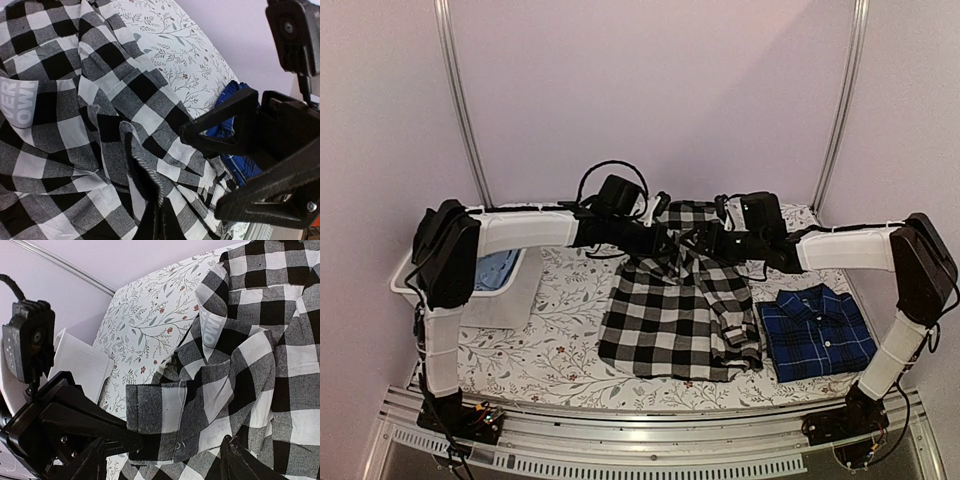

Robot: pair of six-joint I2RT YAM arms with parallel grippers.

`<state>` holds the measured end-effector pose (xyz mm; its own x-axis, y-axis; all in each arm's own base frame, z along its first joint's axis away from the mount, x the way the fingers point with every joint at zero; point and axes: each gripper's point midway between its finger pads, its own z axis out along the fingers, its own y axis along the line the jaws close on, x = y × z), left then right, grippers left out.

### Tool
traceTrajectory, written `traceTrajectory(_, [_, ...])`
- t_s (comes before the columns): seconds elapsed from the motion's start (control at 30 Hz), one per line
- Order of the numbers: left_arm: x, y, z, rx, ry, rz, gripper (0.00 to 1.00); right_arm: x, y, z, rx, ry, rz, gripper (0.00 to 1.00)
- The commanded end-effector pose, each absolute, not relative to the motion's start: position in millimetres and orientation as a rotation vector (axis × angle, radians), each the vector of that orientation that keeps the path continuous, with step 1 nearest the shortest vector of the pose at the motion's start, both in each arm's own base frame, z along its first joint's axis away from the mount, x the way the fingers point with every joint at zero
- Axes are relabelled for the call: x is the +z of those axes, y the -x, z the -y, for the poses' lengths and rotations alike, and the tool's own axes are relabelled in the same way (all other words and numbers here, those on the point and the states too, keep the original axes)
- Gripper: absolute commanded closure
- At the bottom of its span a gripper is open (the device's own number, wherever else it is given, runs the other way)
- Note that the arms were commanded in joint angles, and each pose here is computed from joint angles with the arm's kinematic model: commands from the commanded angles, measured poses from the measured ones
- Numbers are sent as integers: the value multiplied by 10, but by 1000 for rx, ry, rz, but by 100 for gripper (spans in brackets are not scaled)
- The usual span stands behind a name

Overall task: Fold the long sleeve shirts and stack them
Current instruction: Pass from the left arm to the right

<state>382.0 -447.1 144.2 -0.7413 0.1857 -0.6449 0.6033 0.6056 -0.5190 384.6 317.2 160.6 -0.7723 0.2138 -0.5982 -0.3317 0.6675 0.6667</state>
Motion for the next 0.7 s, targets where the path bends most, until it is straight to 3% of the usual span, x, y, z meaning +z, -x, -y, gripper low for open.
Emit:
traceTrajectory(0.0, [1546, -3765, 4650, -1059, -709, -2220, 100, 1691, -4017, -3206, 1167, 35, -2153, 23])
traceTrajectory(0.17, [1519, -3734, 4742, -1080, -755, -2212, 100, 1700, -4100, -3249, 1178, 33, -2144, 23])
traceTrajectory(0.33, [1498, -3699, 4814, -1083, -793, -2207, 100, 1637, -4165, -3278, 1186, 22, -2158, 30])
traceTrajectory(0.6, [1533, -3718, 4832, -1082, -792, -2196, 100, 1428, -4189, -3218, 1145, -17, -2227, 55])
traceTrajectory(0.67, [1521, -3708, 4839, -1084, -788, -2203, 100, 1419, -4208, -3196, 1116, -13, -2235, 69])
